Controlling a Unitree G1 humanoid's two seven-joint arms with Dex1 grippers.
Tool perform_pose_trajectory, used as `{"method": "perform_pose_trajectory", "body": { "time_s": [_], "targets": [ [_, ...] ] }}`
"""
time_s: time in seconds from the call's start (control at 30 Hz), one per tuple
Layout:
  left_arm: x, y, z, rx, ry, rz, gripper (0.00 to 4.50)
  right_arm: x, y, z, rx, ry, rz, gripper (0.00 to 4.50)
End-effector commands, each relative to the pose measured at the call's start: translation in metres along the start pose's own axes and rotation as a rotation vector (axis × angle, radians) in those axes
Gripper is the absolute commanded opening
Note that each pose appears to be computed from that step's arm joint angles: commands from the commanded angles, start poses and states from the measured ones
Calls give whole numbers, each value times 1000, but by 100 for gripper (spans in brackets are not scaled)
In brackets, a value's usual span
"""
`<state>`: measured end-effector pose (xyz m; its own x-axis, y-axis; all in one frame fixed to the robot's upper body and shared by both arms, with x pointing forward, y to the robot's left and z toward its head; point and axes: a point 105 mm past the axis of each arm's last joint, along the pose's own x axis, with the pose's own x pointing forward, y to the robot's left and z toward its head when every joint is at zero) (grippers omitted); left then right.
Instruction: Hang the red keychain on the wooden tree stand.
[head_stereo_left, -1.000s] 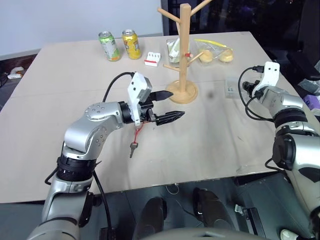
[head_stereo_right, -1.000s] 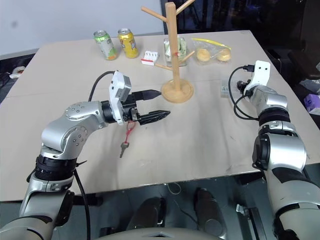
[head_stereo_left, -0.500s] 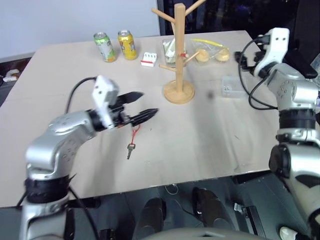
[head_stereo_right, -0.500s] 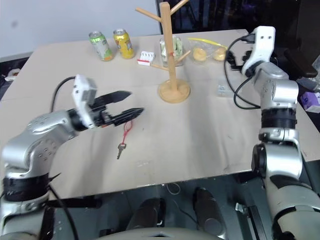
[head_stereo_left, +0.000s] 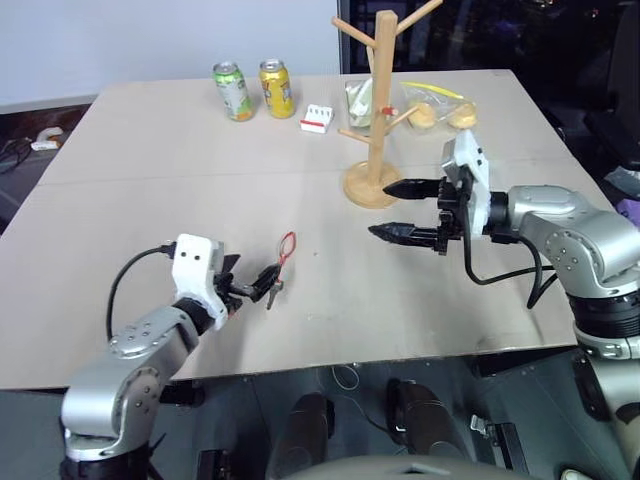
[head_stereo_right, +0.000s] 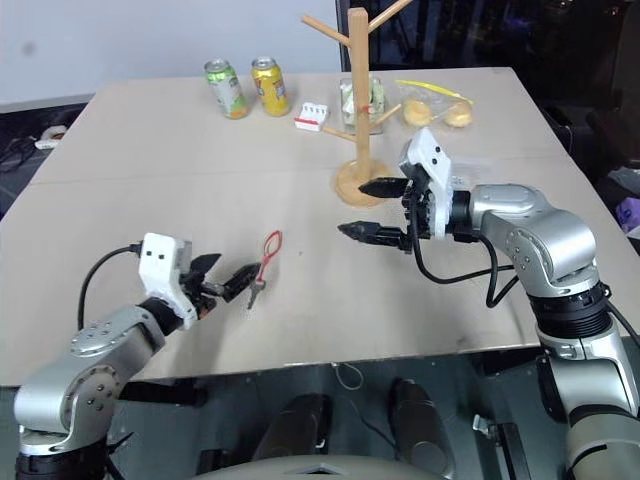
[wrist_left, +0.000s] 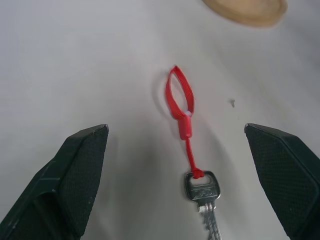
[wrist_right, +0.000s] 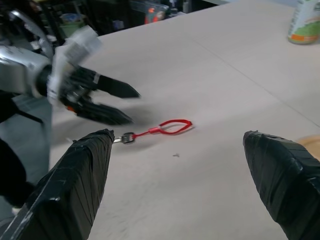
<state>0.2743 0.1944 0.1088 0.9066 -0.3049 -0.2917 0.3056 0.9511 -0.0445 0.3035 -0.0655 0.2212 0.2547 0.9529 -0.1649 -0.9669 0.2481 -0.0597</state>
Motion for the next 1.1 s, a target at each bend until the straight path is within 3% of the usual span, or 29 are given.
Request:
{"method": "perform_pose_trajectory", "body": {
  "time_s": [0.03,0.4,1.0,1.1],
  "targets": [
    [11,1,-1,-2,-27,69,450,-2,10,14,-58,-17,59,443],
    [39,-9,-10,48,2,108,450,-8,10,14,-70,10,44,443],
    [35,-17,-13,52,110,150,450,-13,5,21,-73,6,4,443],
    [34,-16,-13,25,108,162,376,-13,3,22,-76,4,-2,450]
  ]
}}
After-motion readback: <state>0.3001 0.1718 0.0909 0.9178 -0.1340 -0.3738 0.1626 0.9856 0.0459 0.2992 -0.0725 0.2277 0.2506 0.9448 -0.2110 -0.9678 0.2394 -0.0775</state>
